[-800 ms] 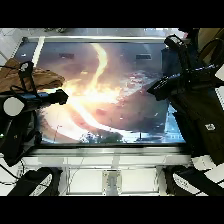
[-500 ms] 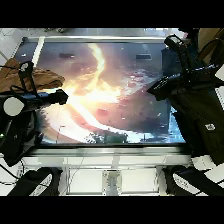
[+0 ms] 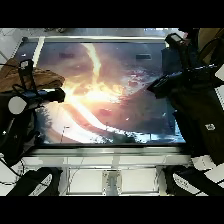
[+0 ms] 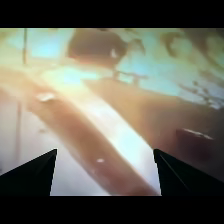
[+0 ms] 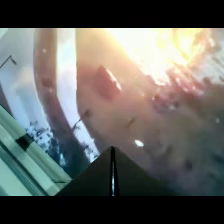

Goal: Fold the clothes and pants, and hang the long-sleeved shirts on hangers.

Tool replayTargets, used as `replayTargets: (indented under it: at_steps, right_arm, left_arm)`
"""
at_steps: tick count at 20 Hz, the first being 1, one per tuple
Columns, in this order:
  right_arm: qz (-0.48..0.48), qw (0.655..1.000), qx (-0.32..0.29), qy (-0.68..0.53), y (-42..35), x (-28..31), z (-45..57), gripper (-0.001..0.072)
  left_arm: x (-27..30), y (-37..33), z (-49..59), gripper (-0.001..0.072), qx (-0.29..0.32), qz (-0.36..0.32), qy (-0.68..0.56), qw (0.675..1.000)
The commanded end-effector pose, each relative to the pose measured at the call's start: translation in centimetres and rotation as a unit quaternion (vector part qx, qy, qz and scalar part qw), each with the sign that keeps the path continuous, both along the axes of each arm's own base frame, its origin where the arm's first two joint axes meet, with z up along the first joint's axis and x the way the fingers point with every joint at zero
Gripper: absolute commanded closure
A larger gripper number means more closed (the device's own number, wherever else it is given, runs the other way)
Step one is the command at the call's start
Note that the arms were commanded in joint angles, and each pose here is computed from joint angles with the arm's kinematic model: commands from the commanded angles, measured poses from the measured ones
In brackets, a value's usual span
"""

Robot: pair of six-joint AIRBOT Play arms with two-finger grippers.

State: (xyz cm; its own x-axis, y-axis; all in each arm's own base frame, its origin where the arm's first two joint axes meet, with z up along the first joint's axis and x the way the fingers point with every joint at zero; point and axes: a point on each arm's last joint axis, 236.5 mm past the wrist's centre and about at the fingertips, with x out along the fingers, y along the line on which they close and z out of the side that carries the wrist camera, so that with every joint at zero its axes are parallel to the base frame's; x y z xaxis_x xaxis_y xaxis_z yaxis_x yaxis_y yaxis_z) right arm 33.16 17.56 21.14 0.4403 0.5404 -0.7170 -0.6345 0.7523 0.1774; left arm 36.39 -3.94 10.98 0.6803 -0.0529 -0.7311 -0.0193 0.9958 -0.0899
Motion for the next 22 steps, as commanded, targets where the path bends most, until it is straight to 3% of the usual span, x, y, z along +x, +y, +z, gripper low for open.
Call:
replayTargets:
  at_steps: [1,4,7,9,12,13,15,20,21,22]
  right_arm:
    - [-0.042,0.993,0.051,-0.093,0.5,3.9,3.8,0.0691]
    - [-0.063,0.983,0.087,-0.148,0.7,5.5,7.0,0.0691]
    - [-0.080,0.971,0.112,-0.197,0.5,6.6,10.3,0.0691]
    - [-0.089,0.962,0.124,-0.225,0.3,7.0,12.2,0.0691]
    - [-0.088,0.957,0.128,-0.246,0.1,6.8,14.1,0.0690]
    - [-0.087,0.954,0.130,-0.254,0.0,6.6,14.9,0.0654]
    - [-0.086,0.949,0.136,-0.271,-0.1,6.3,16.6,0.0467]
    - [-0.084,0.933,0.149,-0.316,-0.4,5.2,20.9,0.0444]
    - [-0.088,0.927,0.156,-0.331,-0.6,5.1,22.0,0.0444]
    - [-0.092,0.920,0.162,-0.345,-0.7,5.0,23.1,0.0444]
  left_arm:
    - [0.2,10.0,-0.2,0.0013,0.130,0.094,0.009,0.987]
    - [-5.7,20.6,-3.9,0.0013,0.146,0.222,0.132,0.955]
    - [-10.0,25.5,-8.5,0.0013,0.083,0.294,0.219,0.927]
    - [-10.9,25.3,-11.9,0.0013,0.028,0.287,0.266,0.920]
    - [-10.6,24.1,-15.8,0.0012,0.015,0.237,0.323,0.916]
    - [-10.8,24.1,-16.8,0.0012,0.026,0.226,0.343,0.911]
    - [-12.1,24.6,-18.4,0.0011,0.052,0.210,0.389,0.895]
    - [-13.3,25.4,-19.9,0.0015,0.068,0.214,0.426,0.877]
    - [-13.6,25.6,-20.2,0.0025,0.073,0.211,0.434,0.873]
    - [-13.7,25.6,-20.6,0.0132,0.073,0.209,0.440,0.870]
